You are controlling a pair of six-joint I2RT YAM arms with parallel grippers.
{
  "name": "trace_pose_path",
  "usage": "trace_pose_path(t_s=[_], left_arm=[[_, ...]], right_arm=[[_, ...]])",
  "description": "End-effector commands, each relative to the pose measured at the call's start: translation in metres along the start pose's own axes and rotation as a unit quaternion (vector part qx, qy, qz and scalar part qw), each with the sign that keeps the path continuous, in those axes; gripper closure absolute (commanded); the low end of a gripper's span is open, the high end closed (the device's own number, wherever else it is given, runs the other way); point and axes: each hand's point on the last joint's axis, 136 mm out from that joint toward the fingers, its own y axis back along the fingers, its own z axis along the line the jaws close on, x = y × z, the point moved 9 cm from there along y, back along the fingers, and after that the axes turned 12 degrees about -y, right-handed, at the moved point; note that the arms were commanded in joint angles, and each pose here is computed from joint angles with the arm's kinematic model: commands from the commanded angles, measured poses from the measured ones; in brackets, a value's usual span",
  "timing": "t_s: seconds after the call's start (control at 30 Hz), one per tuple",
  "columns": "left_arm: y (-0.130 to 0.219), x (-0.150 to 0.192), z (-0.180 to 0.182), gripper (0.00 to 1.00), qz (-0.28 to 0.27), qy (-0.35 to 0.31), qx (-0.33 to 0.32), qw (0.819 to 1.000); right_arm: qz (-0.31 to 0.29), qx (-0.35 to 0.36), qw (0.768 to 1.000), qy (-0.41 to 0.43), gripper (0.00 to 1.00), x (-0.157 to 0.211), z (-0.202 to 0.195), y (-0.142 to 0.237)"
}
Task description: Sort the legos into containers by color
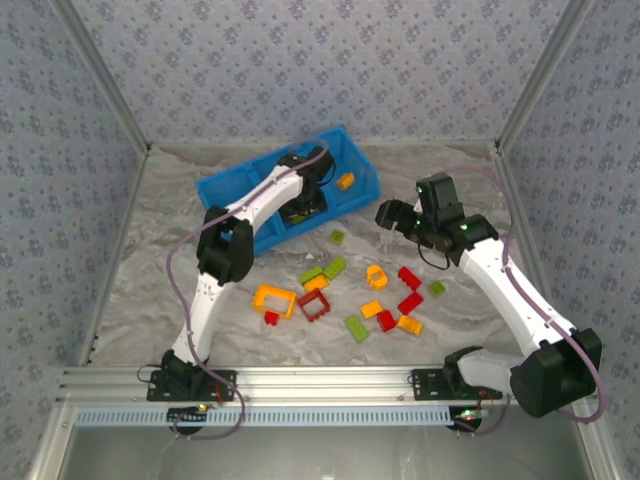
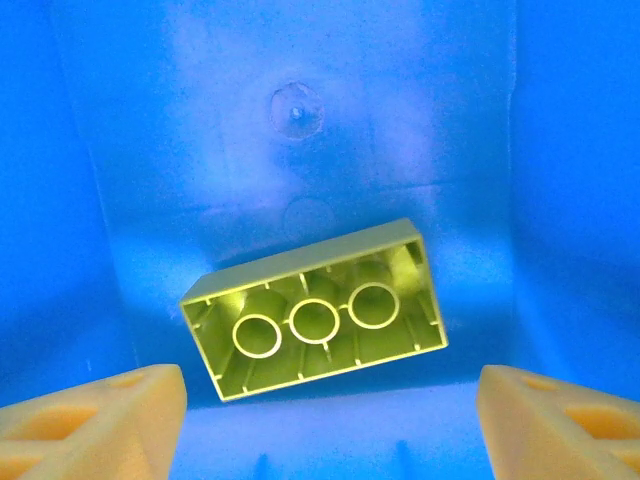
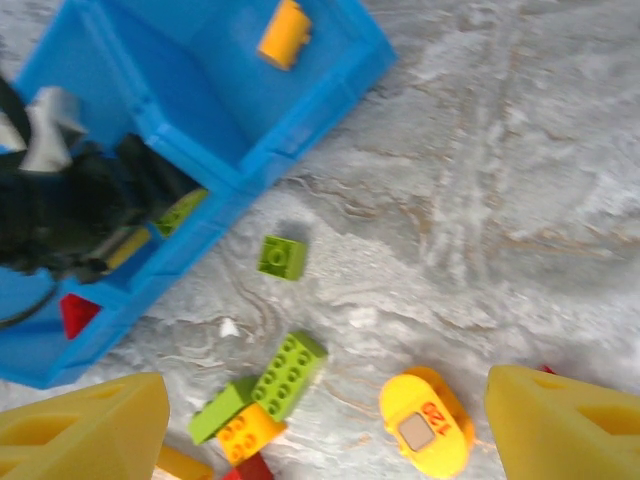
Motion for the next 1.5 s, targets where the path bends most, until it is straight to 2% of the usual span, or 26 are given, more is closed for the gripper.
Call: trace_pose_path(t_s=[0.0,0.1,0.2,0.37,0.5,0.6,0.7,0.83,0.93,1.0,1.27,1.37,1.47], left_arm=[[0.027,-0.007,-0.001,0.19,-0.014,-0.017,0.016,1.000],[0.046,-0.011,-0.002,0.16,-0.032,-0.019,0.028,0.999],[0.074,-0.015,0.000,0.15,-0.055,-0.016,0.044,0.997],[0.124,-0.006,0.012,0.13,-0.080,-0.019,0.066,0.994],[0.146,0.018,0.032,0.12,-0.084,-0.023,0.081,0.993],[0.137,0.040,0.044,0.11,-0.069,-0.026,0.095,0.993],[0.108,0.048,0.051,0.12,-0.057,-0.026,0.092,0.994],[0.076,0.026,0.051,0.15,-0.057,-0.017,0.093,0.994],[0.067,0.012,0.043,0.17,-0.046,-0.024,0.092,0.994],[0.061,0.014,0.038,0.19,-0.041,-0.036,0.090,0.994],[0.046,0.016,0.042,0.32,-0.035,-0.053,0.069,0.996],[0.051,0.013,0.043,0.51,-0.044,-0.056,0.060,0.996],[0.062,0.012,0.046,0.50,-0.055,-0.051,0.048,0.996]], right_arm=[[0.006,0.088,0.996,-0.014,0.17,0.009,-0.025,0.000],[0.018,0.112,0.993,0.008,0.19,0.017,-0.027,0.001],[0.061,0.117,0.989,0.072,0.20,0.036,-0.022,-0.007],[0.167,0.156,0.957,0.180,0.24,0.076,-0.030,-0.044],[0.220,0.169,0.930,0.239,0.21,0.094,-0.029,-0.069],[0.231,0.196,0.922,0.242,0.21,0.094,-0.032,-0.086],[0.209,0.192,0.929,0.236,0.22,0.084,-0.026,-0.091],[0.193,0.175,0.941,0.218,0.22,0.075,-0.013,-0.087],[0.192,0.173,0.943,0.211,0.22,0.075,-0.012,-0.085],[0.189,0.171,0.945,0.206,0.22,0.075,-0.013,-0.083],[0.172,0.161,0.953,0.188,0.22,0.069,-0.016,-0.069],[0.172,0.154,0.956,0.184,0.22,0.068,-0.017,-0.069],[0.193,0.150,0.952,0.185,0.21,0.071,-0.019,-0.078]])
